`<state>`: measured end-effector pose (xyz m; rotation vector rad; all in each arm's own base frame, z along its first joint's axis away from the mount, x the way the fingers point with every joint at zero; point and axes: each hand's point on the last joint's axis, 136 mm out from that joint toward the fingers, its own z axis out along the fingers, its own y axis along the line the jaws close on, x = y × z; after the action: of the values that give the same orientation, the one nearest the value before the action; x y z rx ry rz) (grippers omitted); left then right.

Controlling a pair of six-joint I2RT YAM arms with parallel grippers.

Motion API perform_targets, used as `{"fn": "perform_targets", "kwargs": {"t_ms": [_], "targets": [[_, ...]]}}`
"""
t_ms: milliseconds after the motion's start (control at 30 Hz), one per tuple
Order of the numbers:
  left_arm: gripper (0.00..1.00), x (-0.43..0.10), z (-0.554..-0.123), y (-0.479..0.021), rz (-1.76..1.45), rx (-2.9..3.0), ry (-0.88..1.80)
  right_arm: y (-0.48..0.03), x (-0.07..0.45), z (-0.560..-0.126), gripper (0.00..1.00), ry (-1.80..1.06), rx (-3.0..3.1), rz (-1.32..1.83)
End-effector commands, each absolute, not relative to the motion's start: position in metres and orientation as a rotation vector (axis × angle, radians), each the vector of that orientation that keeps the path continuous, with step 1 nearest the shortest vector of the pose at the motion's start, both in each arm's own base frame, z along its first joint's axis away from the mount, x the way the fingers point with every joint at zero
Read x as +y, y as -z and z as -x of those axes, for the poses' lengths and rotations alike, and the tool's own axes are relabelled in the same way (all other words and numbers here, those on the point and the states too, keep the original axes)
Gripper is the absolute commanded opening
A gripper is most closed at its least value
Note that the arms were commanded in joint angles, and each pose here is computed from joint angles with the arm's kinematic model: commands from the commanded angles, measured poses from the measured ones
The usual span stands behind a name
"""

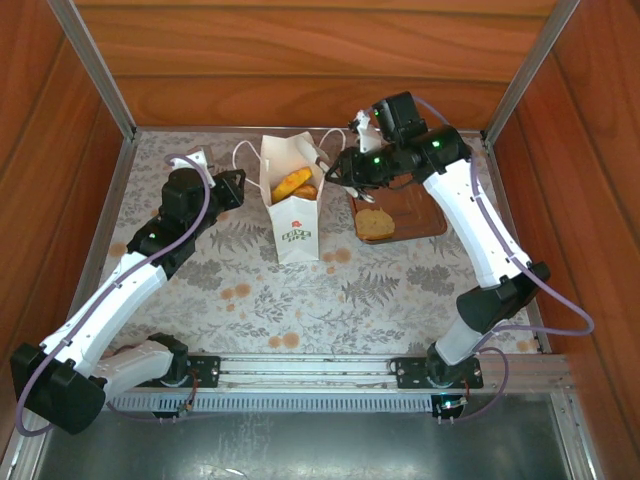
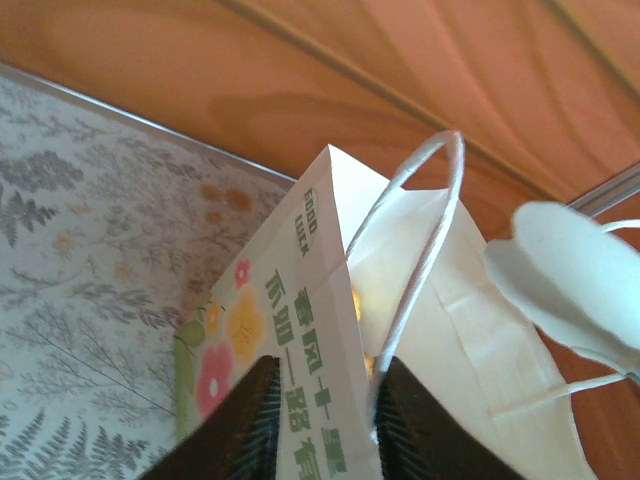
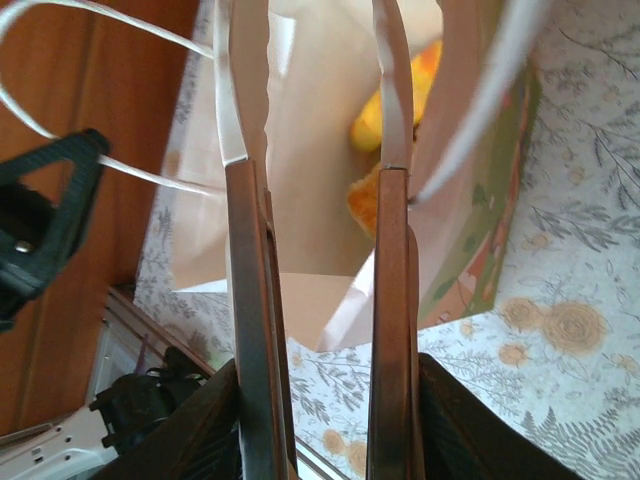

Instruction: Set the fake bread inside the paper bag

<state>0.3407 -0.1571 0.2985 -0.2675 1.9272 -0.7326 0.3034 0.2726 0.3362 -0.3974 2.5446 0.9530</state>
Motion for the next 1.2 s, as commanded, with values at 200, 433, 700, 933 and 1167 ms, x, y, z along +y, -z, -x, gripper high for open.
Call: {"fn": "perform_targets", "kwargs": {"t_ms": [200,433,700,933,1167], "targets": [[0.52,-0.148,-0.328,-0.305,0.286,1.911,0.748,-0.433,0.245,-0.255,0.41,-1.028,2.242,0.448],[0.64,-0.139,-0.315,-0.297,0.341,1.916,0.762,-0.425,0.183,-0.239,0.4,-0.93,2.242,0.24],[0.77,-0.127,-0.296,-0.278,0.402,1.928,0.776,-0.346,0.114,-0.23,0.4,-0.7,2.41,-0.02],[0.79,-0.123,-0.285,-0.258,0.431,1.955,0.778,-0.249,0.085,-0.235,0.4,-0.527,2.627,-0.117],[0.86,-0.124,-0.28,-0.25,0.408,1.968,0.785,-0.184,0.074,-0.259,0.4,-0.482,2.746,-0.152]]}}
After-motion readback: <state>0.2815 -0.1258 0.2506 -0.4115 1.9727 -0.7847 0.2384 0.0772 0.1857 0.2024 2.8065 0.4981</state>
